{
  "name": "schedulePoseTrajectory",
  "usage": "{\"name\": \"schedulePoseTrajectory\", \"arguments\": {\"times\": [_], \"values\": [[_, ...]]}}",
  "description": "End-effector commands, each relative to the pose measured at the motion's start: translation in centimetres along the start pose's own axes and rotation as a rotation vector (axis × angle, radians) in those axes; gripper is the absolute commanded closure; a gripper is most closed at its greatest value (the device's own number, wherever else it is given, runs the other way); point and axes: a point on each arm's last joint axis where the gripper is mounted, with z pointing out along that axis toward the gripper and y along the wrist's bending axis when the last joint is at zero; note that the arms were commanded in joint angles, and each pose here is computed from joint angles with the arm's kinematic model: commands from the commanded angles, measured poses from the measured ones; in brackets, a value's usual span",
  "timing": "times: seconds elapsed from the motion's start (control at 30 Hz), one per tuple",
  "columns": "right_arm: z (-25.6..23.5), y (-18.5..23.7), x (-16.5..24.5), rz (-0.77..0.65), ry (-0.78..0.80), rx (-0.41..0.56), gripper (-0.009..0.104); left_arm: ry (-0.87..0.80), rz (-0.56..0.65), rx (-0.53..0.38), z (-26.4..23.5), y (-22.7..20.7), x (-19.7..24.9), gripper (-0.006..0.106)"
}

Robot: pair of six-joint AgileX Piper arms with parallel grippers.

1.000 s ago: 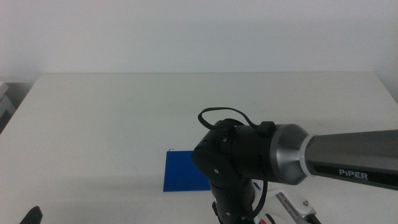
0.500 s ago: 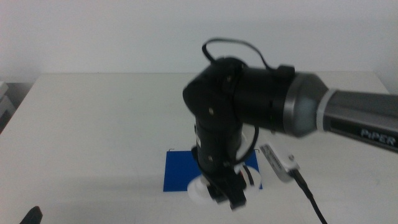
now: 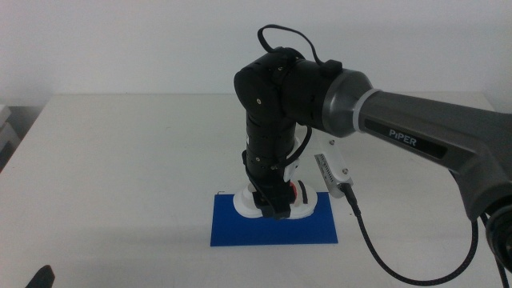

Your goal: Use one arm to grab the shoe from the table and place it on the mat.

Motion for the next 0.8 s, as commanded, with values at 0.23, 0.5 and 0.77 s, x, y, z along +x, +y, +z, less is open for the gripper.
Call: {"name": "schedulePoseTrajectory", "arguments": {"times": [0.23,0.5,0.77], "values": [[-3.93,-0.10,-0.74,-0.296,-0.002,-0.025,0.082,-0.087,-0.011,0.000,-0.06,0.02,-0.56,0.007],[-3.93,-0.11,-0.72,-0.805,-0.006,-0.024,0.082,-0.087,-0.011,0.000,-0.06,0.02,-0.56,0.007],[-3.93,-0.15,-0.67,-1.520,-0.008,-0.023,0.082,-0.087,-0.011,0.000,-0.06,0.02,-0.56,0.007]]}}
